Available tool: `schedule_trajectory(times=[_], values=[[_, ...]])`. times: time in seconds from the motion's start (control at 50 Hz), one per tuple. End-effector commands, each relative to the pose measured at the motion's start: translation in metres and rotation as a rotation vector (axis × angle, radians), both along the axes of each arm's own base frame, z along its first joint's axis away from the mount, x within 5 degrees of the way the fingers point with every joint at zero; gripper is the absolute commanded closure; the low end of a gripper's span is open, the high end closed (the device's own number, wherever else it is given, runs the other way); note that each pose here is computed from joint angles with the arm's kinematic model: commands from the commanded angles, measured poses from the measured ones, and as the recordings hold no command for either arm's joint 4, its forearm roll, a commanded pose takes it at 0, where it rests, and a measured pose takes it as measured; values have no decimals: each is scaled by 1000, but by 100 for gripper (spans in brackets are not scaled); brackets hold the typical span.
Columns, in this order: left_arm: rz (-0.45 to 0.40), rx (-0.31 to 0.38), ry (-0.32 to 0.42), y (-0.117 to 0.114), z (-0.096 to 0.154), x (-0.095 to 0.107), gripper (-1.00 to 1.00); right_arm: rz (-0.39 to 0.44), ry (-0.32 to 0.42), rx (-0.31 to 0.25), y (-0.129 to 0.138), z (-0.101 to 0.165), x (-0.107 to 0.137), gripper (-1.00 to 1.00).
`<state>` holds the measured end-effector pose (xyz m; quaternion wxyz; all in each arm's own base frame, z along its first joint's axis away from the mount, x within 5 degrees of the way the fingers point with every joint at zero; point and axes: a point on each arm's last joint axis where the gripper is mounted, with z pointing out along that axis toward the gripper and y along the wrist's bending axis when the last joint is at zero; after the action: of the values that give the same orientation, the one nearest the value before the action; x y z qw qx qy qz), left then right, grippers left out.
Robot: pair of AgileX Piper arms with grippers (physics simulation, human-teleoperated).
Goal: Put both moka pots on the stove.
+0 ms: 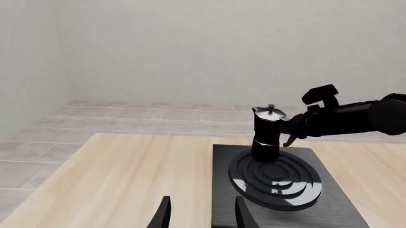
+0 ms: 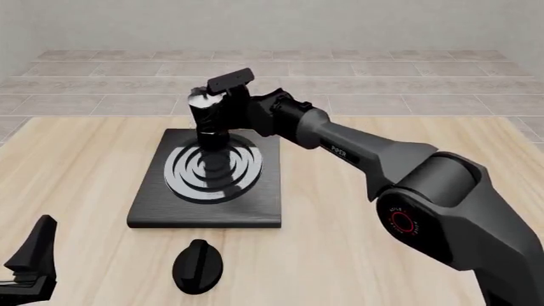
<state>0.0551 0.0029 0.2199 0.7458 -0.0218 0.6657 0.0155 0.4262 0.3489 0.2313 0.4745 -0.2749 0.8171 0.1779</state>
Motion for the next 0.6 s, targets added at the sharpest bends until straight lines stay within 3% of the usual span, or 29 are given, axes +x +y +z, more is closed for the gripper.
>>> schedule_trajectory(times=[0.02,0.08,0.1,0.36,0.6], values=[[-1,0,-1,0,-1,0,-100,6,12,3,4,-4,-4,100],[-1,0,0,0,-1,0,-100,5,10,5,3,-2,-3,100],[-1,0,0,0,0,0,-100,10,5,4,3,0,-5,-100],[-4,5,2,0,0,0,-100,4,0,8,-1,9,-5,-100],[-6,9,6,0,-1,0,-100,12,-41,11,-13,42,-16,-100]])
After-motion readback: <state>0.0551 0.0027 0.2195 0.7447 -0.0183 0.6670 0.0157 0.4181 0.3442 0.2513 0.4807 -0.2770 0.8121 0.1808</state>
